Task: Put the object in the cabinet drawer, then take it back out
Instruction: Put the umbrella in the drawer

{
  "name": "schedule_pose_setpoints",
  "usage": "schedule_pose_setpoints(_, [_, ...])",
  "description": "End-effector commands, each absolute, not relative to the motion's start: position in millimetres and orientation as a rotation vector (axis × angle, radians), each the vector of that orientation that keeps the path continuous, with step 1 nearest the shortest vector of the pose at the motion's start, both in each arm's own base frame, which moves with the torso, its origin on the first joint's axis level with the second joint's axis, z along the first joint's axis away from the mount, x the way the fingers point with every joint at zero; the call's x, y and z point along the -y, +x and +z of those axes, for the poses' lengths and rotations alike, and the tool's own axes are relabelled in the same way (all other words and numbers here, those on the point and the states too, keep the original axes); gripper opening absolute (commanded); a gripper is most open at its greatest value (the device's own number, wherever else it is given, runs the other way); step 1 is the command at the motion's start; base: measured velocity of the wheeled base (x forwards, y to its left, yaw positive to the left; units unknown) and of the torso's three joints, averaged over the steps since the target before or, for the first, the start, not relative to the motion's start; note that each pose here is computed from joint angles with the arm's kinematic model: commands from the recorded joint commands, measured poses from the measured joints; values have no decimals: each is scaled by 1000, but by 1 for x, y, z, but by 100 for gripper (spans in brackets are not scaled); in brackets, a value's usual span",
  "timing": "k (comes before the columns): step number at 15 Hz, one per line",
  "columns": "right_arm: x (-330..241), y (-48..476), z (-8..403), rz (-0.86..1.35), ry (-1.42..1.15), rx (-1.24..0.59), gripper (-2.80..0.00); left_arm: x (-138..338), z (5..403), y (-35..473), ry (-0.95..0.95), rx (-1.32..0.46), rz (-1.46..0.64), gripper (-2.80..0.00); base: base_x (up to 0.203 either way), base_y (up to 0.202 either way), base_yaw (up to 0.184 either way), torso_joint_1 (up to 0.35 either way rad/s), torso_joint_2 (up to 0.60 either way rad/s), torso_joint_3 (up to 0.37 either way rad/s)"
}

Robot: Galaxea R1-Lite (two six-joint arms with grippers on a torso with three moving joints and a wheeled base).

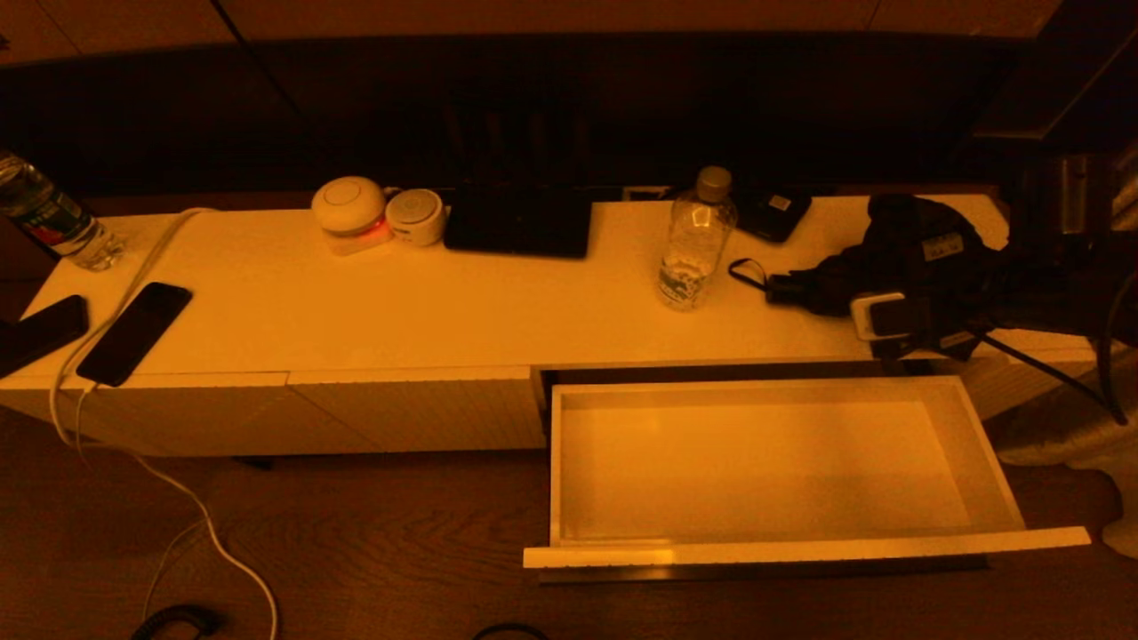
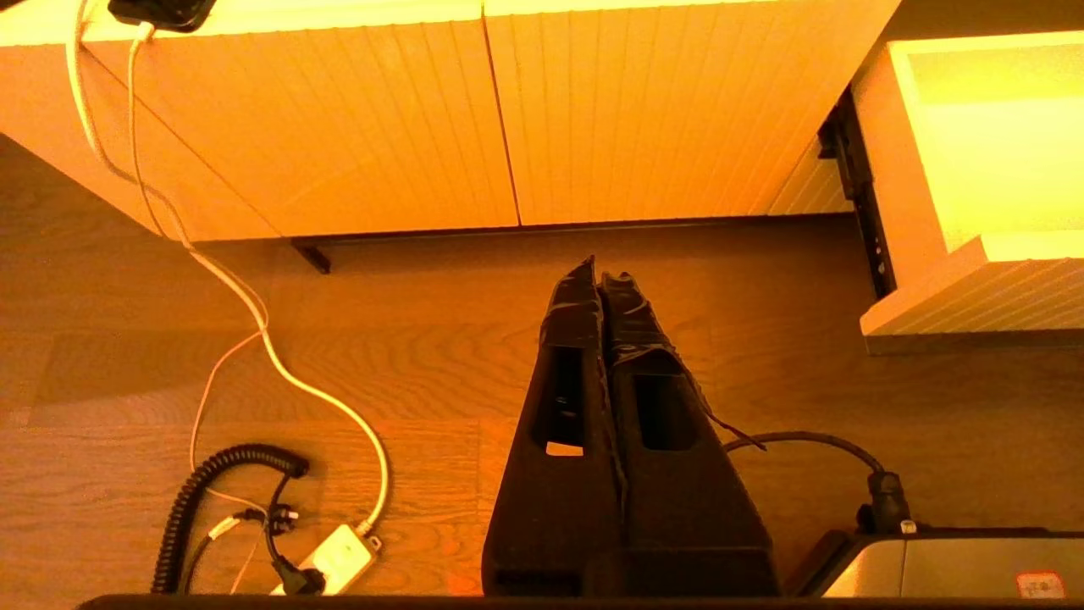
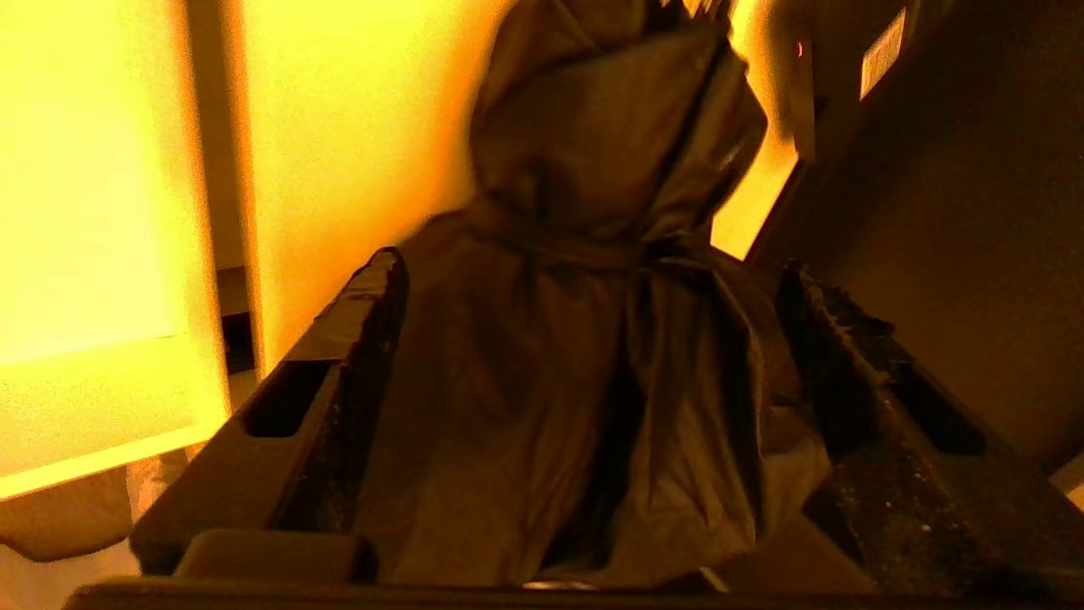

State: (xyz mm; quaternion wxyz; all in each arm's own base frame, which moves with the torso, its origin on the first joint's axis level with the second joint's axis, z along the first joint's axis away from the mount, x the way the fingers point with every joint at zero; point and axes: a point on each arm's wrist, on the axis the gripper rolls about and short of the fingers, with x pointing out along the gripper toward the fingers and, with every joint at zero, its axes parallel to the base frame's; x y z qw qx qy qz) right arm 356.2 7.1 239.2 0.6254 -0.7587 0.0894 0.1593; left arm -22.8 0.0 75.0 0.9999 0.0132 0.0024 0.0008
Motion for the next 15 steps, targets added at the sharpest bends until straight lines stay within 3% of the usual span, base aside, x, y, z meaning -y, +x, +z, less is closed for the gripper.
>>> schedule_pose_setpoints(1, [-8,372,229,351,-1727,-216,0,0,75,-23,26,-5,1,-280,0,0,0,0,0,0])
schedule_pose_setpoints(7, [-20,399,232,195,-1608,-178,0,0,75,-23,26,-5,1,-280,0,0,0,0,0,0])
schedule_pose_setpoints(15, [-20,404,221,184,-1585,-230,0,0,75,-23,26,-5,1,-280,0,0,0,0,0,0])
